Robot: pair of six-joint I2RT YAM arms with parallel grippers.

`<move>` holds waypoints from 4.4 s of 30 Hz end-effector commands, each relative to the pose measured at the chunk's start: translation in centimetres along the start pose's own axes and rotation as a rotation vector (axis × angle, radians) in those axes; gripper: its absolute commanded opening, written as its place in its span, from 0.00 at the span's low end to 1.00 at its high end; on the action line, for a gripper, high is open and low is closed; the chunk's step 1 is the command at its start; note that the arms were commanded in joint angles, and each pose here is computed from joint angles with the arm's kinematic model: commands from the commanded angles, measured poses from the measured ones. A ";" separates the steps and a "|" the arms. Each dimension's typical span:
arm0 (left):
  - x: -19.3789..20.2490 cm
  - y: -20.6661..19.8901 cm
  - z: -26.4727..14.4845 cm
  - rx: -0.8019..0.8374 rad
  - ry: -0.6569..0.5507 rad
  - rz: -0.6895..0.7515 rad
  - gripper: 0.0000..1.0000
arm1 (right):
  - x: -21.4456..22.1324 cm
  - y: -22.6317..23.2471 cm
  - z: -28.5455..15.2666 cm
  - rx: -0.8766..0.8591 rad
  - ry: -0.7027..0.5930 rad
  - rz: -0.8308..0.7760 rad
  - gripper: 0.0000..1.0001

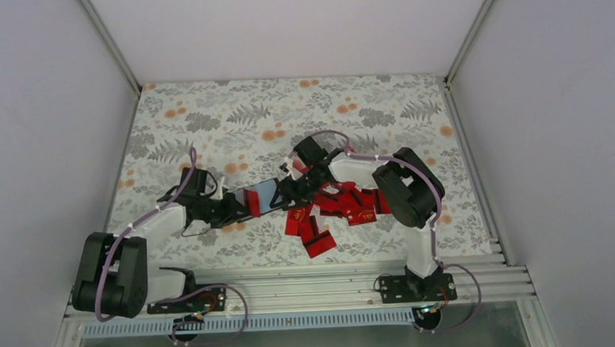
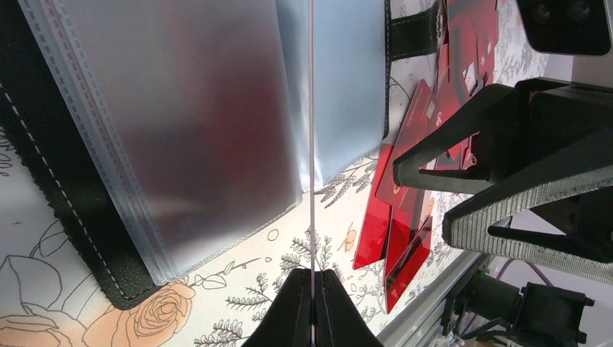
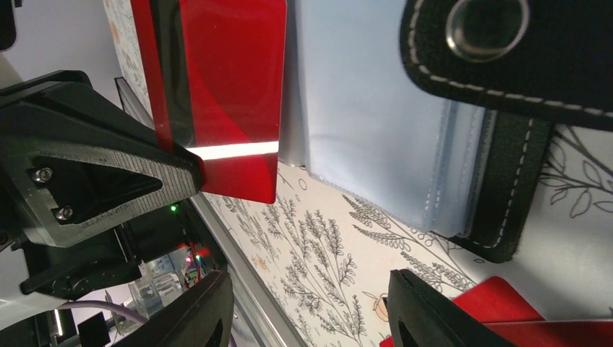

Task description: Put the credit cards into the card holder

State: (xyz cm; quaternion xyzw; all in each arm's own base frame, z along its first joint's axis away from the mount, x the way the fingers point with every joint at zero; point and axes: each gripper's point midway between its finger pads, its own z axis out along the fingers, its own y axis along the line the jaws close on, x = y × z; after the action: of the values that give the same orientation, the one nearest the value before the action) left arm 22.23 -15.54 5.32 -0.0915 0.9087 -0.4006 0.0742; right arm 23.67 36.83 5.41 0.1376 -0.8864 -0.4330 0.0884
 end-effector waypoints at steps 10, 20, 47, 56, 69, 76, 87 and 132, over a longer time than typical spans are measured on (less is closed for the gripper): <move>-0.2 0.0 0.7 0.035 0.039 0.027 0.02 | 0.0 -1.2 0.5 0.007 0.003 0.033 0.54; -0.9 0.1 0.0 -0.007 0.002 0.008 0.02 | 0.1 -1.5 0.5 0.022 0.003 0.042 0.54; -0.8 0.6 1.0 0.018 0.024 -0.026 0.02 | 0.7 -2.7 1.0 0.027 0.037 0.041 0.54; -1.4 0.2 1.4 0.038 0.028 -0.022 0.02 | 0.7 -3.3 1.0 0.025 0.044 0.049 0.54; -2.0 -0.4 1.5 0.049 0.044 0.005 0.02 | -0.4 -4.9 1.3 0.031 0.032 0.068 0.53; -2.2 -0.4 1.9 0.051 0.062 0.017 0.02 | -0.8 -5.7 1.3 0.030 0.033 0.080 0.53; -3.0 -0.7 2.6 0.061 0.076 0.035 0.02 | -0.9 -6.4 1.4 0.032 0.048 0.084 0.51; -2.1 -0.6 5.4 0.029 0.077 0.089 0.10 | -1.6 -6.5 1.0 0.015 0.054 0.065 0.51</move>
State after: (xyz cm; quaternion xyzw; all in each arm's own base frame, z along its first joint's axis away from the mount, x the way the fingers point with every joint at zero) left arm 26.14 -19.27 2.98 -0.0412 0.8981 -0.4314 0.0747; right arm 24.43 35.74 3.17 0.1261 -0.8544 -0.4785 0.1585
